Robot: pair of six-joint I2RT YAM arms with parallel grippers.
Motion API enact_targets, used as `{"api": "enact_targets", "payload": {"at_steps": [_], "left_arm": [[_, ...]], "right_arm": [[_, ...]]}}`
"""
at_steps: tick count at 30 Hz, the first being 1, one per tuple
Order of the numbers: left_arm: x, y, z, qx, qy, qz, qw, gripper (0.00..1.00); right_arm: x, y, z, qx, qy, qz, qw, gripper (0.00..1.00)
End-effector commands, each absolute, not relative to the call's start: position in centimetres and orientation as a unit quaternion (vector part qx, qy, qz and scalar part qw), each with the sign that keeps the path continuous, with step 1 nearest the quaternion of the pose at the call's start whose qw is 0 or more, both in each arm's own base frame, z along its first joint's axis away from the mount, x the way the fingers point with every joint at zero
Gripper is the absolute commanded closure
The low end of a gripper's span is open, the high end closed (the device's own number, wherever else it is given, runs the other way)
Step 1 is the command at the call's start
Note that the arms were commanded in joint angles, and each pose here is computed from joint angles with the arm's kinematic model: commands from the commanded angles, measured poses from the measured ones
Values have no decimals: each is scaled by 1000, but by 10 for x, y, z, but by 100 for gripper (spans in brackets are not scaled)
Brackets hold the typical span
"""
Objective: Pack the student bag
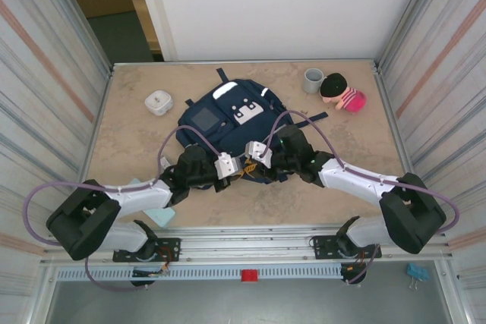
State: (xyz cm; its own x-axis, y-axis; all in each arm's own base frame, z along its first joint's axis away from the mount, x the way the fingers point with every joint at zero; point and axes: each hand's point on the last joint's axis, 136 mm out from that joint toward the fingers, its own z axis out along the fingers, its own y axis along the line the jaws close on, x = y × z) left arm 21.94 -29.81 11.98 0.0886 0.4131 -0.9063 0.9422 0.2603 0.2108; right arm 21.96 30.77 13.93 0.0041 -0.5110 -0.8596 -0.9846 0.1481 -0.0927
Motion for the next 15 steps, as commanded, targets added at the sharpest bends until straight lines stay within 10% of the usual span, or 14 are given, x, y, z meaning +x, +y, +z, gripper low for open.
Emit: {"api": "enact_targets", "payload": {"at_steps": [1,9,15], "left_arm": [[216,-313,144,553,584,-295,516,100],[215,-312,144,555,584,-293,514,100],[215,-312,146,555,582,-292,518,100]], "right_arm": [[221,323,174,-582,609,317,436,77],[219,329,176,-584,608,327,428,86],[217,326,168,-582,621,332,406,61]]}}
